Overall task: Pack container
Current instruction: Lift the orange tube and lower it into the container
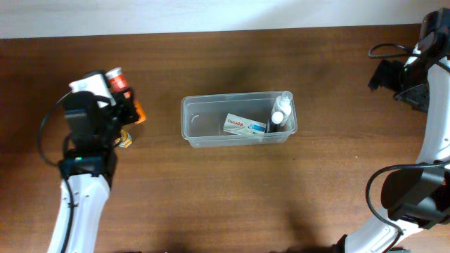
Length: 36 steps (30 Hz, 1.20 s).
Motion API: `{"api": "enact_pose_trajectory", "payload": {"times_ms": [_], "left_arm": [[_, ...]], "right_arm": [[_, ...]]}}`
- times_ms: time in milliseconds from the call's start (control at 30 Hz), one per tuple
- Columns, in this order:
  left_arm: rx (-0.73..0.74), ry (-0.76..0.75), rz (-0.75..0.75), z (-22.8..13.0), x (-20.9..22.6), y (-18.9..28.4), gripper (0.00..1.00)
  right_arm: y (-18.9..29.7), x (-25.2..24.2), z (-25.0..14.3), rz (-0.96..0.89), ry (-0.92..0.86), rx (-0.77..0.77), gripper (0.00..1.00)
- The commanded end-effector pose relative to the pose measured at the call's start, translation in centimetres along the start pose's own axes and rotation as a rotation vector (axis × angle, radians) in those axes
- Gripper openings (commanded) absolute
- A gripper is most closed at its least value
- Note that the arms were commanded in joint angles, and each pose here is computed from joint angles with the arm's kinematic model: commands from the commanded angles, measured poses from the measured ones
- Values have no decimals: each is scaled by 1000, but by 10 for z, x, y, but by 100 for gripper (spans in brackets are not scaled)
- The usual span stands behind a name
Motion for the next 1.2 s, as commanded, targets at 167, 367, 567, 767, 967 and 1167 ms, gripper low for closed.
{"api": "enact_pose_trajectory", "payload": {"times_ms": [167,367,567,767,967,1167], "left_arm": [[-160,-188,-150,25,-79,6,12],[-226,-362,-232,18,-131,-3,13],[-279,-572,-311,0,-172,-23,12],[-304,-819,-338,-27,-197,-49,13],[-256,-916,-347,-52,-197,-72,6],[-253,-1143,-391,-74,-200,-86,12]], "right_arm": [[-1,1,0,3,-10,-1,99],[-1,1,0,3,-10,0,98],[-1,1,0,3,-10,-1,99],[-1,1,0,3,-10,0,98],[-1,1,0,3,-10,0,98],[-1,1,0,3,-10,0,98]]}}
Point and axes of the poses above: each gripper's point midway between its finger pads, its own y axis back along the fingers, its own x axis along the line the jaws close on, z = x × y, the point moved 8 cm from there along y, back along the fingers, and after that the axes turned 13 degrees about -y, right-handed, at the moved point
